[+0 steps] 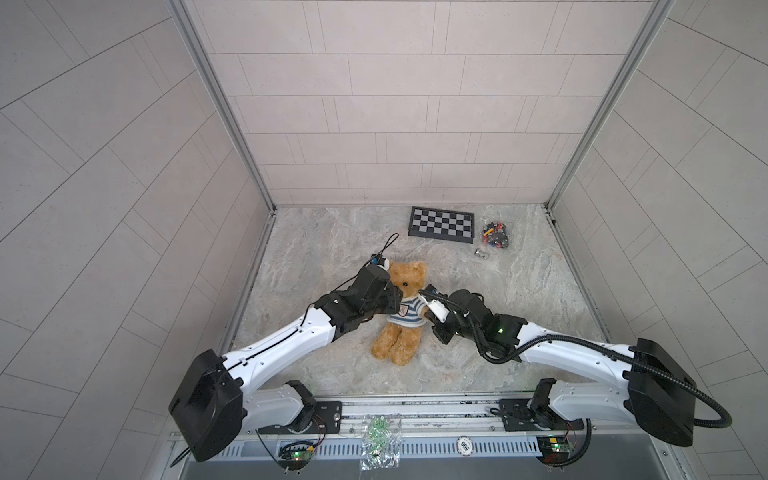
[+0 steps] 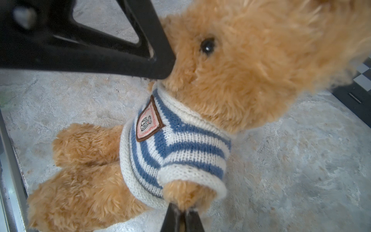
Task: Dress the teddy bear
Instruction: 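Tug the sleeve cuff down with the right gripper while left holds the sweater front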
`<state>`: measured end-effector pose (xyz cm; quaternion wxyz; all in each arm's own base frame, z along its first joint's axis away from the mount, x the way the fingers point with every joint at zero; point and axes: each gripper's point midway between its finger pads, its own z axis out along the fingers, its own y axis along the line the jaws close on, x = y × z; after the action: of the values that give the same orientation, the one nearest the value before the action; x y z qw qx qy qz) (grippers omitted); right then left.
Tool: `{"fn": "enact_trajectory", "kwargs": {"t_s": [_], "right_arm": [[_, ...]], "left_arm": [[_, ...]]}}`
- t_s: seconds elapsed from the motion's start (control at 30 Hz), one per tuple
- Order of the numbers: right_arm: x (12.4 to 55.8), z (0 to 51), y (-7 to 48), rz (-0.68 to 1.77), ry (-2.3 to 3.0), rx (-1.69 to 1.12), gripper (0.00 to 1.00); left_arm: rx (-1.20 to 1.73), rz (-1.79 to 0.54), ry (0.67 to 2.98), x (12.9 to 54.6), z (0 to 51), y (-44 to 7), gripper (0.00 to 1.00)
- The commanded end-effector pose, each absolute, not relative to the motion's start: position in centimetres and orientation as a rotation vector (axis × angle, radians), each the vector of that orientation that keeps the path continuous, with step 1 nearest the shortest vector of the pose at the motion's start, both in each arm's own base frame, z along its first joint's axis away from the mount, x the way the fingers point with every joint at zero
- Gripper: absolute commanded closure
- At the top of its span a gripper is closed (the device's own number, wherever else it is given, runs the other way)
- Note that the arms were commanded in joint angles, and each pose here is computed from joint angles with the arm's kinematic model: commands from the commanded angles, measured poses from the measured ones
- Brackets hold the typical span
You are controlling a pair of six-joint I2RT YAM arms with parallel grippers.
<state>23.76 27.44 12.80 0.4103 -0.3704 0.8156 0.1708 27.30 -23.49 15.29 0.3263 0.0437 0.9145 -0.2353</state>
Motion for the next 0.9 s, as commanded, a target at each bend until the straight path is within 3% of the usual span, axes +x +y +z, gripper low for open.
{"fn": "enact_trajectory", "kwargs": {"t_s": [0.0,0.13,0.37,0.7,0.87], "right_arm": [[23.91,13.62,27.94,0.429,2.003,-0.949,1.0],[23.9,13.84,28.07,0.437,1.99,-0.951,1.0],[23.73,13.64,28.05,0.441,1.986,-0.962,1.0],[23.72,13.83,27.79,0.426,1.977,-0.967,1.0],[23.45,13.39,27.09,0.413,1.988,-0.954,0.99]], "left_arm": [[0.108,-0.633,2.355,28.0,16.62,-23.83,0.49],[0.116,-0.639,2.351,28.06,16.82,-24.01,0.48],[0.108,-0.646,2.356,28.22,16.46,-24.25,0.55],[0.106,-0.645,2.352,28.25,16.51,-24.15,0.89],[0.101,-0.661,2.35,27.87,16.53,-23.97,1.0]]}}
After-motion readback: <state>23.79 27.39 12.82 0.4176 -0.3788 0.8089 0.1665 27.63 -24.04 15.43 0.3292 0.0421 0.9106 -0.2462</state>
